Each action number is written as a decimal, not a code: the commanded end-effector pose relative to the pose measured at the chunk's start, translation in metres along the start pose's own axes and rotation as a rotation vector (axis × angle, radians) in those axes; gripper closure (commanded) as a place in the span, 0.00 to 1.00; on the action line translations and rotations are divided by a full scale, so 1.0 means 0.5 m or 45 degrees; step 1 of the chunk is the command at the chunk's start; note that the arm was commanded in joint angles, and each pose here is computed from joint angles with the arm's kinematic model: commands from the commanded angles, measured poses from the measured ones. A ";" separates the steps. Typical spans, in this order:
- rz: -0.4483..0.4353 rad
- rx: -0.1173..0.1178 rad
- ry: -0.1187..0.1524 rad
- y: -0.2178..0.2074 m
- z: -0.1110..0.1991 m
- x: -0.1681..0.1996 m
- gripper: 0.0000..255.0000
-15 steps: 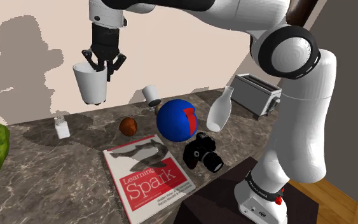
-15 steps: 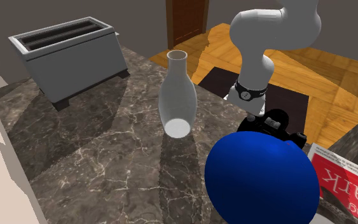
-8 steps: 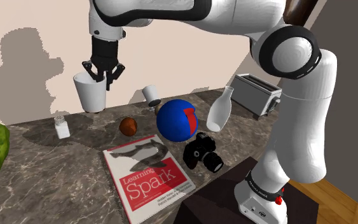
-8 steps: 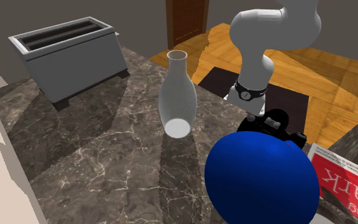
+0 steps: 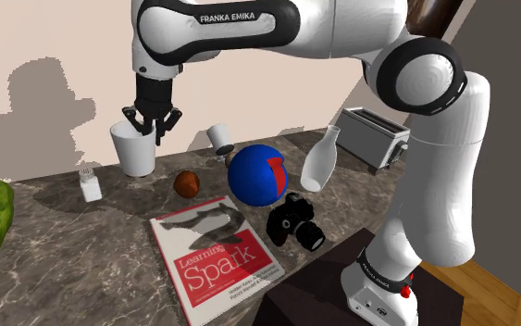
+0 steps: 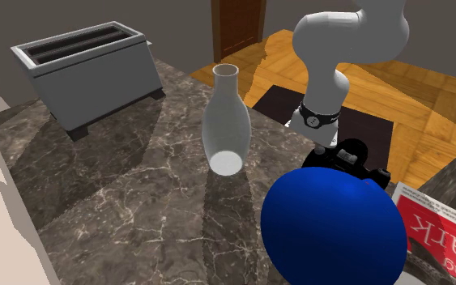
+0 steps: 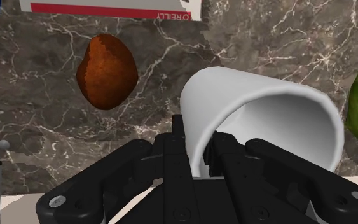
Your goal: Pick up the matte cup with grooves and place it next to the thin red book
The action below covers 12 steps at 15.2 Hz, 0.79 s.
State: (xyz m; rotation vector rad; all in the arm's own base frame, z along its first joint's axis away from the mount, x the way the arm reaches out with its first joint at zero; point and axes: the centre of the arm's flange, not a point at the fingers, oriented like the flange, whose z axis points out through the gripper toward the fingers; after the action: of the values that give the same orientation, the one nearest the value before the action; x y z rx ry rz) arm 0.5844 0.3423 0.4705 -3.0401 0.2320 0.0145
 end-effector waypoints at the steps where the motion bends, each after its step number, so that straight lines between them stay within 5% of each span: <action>1: 0.000 0.001 0.001 0.002 0.022 0.000 1.00; 12: 0.000 0.001 0.001 0.013 0.138 0.002 1.00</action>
State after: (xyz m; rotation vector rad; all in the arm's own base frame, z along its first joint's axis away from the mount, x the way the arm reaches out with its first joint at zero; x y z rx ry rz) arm 0.5844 0.3419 0.4051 -3.0402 0.2324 0.0147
